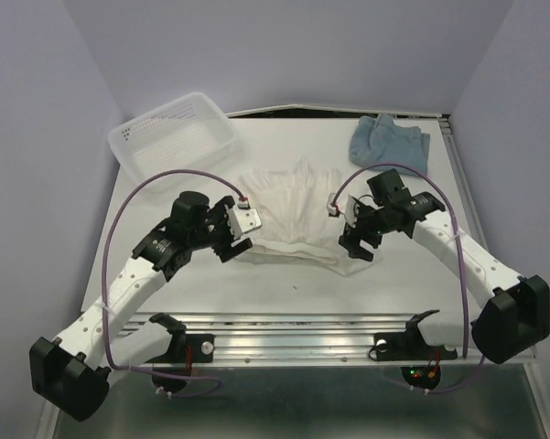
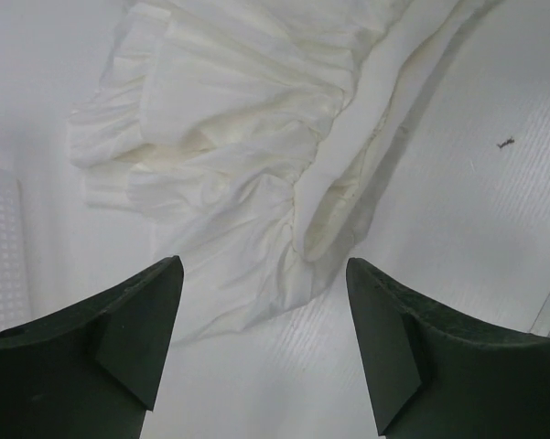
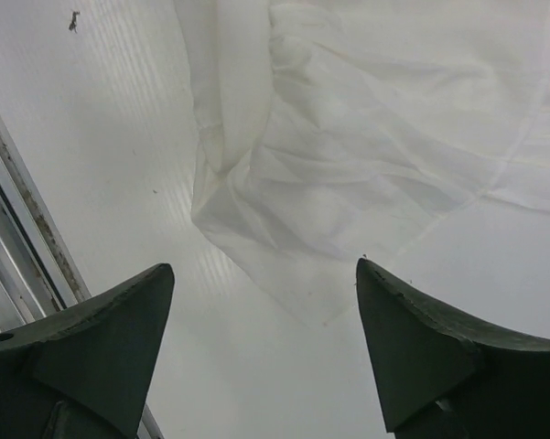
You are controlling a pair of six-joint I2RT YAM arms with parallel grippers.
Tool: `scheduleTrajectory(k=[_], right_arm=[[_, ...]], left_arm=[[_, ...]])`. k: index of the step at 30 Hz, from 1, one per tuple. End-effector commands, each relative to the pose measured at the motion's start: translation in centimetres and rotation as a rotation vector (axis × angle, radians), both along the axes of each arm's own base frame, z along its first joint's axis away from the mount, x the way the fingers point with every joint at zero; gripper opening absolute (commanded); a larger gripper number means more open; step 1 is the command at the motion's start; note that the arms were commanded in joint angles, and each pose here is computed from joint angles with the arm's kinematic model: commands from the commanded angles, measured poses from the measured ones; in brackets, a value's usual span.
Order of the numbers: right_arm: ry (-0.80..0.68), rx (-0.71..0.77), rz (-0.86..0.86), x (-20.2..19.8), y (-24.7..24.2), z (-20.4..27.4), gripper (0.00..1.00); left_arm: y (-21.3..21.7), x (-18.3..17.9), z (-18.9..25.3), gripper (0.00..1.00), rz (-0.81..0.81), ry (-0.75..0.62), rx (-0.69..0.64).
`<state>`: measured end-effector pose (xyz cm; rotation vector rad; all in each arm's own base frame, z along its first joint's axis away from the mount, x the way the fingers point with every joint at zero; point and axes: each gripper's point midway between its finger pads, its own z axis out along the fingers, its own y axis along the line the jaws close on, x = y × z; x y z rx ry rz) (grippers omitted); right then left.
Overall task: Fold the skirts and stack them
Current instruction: Flatten the skirt out
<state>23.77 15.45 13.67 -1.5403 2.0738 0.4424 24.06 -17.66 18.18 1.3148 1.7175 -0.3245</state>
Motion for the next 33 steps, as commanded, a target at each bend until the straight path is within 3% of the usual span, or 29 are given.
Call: scheduleTrajectory(k=[1, 4, 9, 12, 21, 29, 32, 33], right_arm=[[-0.073, -0.059, 0.06, -0.6, -1.0, -0.9, 0.86], [-0.192, -0.038, 0.111, 0.1, -0.3, -2.5, 0.85], [-0.321, 0.014, 0.195, -0.7, 1.8, -5.2, 0.74], [-0.429, 0.083, 0.212, -0.1, 4.1, -4.1, 0.66], [-0.46, 0.063, 0.244, 0.8, 5.4, -6.8, 0.65], [-0.487, 0.044, 0.252, 1.9, 5.7, -8.0, 0.5], [-0.478, 0.049, 0.242, 1.8, 5.7, -8.1, 0.36], [-0.481, 0.052, 0.235, 2.0, 5.8, -7.9, 0.25]], left_arm=[[1.2, -2.5, -4.5, 0.84, -0.176, -0.021, 0.154], [2.0, -3.3, -7.5, 0.81, -0.32, -0.103, 0.267], [1.4, -2.0, -8.6, 0.75, -0.372, -0.237, 0.284], [0.9, -1.3, -8.9, 0.69, -0.365, -0.25, 0.267], [-0.6, -0.1, -9.7, 0.69, -0.389, -0.258, 0.237], [-1.6, 2.0, -10.7, 0.63, -0.378, -0.24, 0.238], [-1.6, 2.0, -11.0, 0.48, -0.39, -0.243, 0.248], [-1.6, 2.0, -11.0, 0.37, -0.388, -0.242, 0.248]])
